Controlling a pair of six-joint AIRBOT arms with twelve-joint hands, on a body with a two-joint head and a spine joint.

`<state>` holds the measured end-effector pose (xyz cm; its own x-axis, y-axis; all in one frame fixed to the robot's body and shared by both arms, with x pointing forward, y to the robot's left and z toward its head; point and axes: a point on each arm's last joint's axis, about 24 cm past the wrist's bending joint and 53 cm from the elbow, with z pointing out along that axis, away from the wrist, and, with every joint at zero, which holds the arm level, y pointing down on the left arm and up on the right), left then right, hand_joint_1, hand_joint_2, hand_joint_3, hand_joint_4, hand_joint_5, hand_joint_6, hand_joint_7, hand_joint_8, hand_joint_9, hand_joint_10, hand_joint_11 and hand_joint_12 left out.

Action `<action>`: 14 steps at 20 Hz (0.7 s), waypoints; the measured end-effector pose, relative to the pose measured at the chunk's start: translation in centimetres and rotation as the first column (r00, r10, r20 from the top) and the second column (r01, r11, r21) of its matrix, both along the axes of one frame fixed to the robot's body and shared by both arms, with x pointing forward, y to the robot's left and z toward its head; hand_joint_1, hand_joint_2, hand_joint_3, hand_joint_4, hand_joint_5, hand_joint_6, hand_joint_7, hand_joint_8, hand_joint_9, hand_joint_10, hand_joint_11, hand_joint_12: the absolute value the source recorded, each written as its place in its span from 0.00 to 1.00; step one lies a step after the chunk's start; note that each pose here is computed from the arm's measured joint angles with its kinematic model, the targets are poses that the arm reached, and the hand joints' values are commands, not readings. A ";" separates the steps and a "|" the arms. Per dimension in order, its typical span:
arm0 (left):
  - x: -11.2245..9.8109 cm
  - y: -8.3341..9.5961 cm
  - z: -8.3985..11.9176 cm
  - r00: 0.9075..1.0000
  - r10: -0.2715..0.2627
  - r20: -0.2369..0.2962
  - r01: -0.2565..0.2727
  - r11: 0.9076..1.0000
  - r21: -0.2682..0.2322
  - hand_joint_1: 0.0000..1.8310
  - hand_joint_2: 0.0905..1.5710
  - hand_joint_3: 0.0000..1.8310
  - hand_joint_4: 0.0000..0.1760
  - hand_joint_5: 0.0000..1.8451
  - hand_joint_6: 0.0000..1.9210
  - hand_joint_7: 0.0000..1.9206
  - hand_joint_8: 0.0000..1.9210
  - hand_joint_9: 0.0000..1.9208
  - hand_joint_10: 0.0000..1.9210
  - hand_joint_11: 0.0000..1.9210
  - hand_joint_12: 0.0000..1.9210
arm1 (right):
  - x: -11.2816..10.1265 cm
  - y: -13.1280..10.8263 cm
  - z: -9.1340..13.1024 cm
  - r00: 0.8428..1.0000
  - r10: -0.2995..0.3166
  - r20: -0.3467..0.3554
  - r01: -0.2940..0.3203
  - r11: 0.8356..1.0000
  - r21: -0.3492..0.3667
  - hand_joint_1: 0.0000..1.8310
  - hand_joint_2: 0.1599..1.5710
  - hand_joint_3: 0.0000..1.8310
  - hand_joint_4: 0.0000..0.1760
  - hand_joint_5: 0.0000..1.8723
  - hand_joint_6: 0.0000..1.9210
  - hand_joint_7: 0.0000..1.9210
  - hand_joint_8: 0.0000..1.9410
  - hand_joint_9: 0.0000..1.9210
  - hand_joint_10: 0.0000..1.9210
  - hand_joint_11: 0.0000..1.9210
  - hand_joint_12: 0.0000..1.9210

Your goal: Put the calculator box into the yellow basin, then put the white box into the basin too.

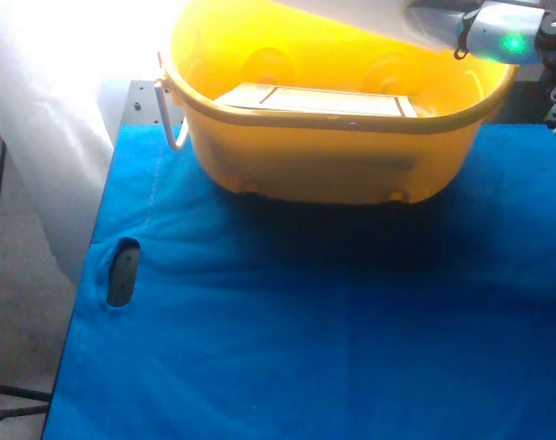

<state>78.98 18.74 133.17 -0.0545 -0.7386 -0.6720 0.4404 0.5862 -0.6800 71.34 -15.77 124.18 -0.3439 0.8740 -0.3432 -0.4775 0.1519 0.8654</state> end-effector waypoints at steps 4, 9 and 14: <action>-0.1 0.1 0.1 1.000 0.000 0.001 0.000 1.000 -0.001 0.42 0.80 0.00 0.00 0.27 0.01 0.19 0.00 0.11 0.07 0.00 0.53 | 0.0 0.2 -0.2 1.000 0.003 -0.007 -0.003 1.000 -0.001 0.63 0.62 0.00 0.00 0.25 0.13 0.22 0.06 0.15 0.16 0.01 0.55; -0.5 0.1 0.4 1.000 -0.004 0.017 0.004 1.000 0.006 0.41 0.81 0.00 0.00 0.28 0.02 0.19 0.00 0.10 0.08 0.00 0.45 | 0.0 0.2 -0.2 1.000 0.004 -0.007 -0.004 1.000 0.001 0.48 0.52 0.00 0.64 0.02 0.00 0.00 0.00 0.00 0.00 0.00 0.00; -1.4 0.2 0.6 1.000 -0.011 0.026 0.011 1.000 0.014 0.42 0.80 0.00 0.00 0.28 0.02 0.21 0.00 0.12 0.10 0.00 0.51 | 0.0 0.3 0.5 1.000 0.004 0.008 -0.004 1.000 0.013 0.46 0.51 0.00 0.68 0.00 0.00 0.00 0.00 0.00 0.00 0.00 0.00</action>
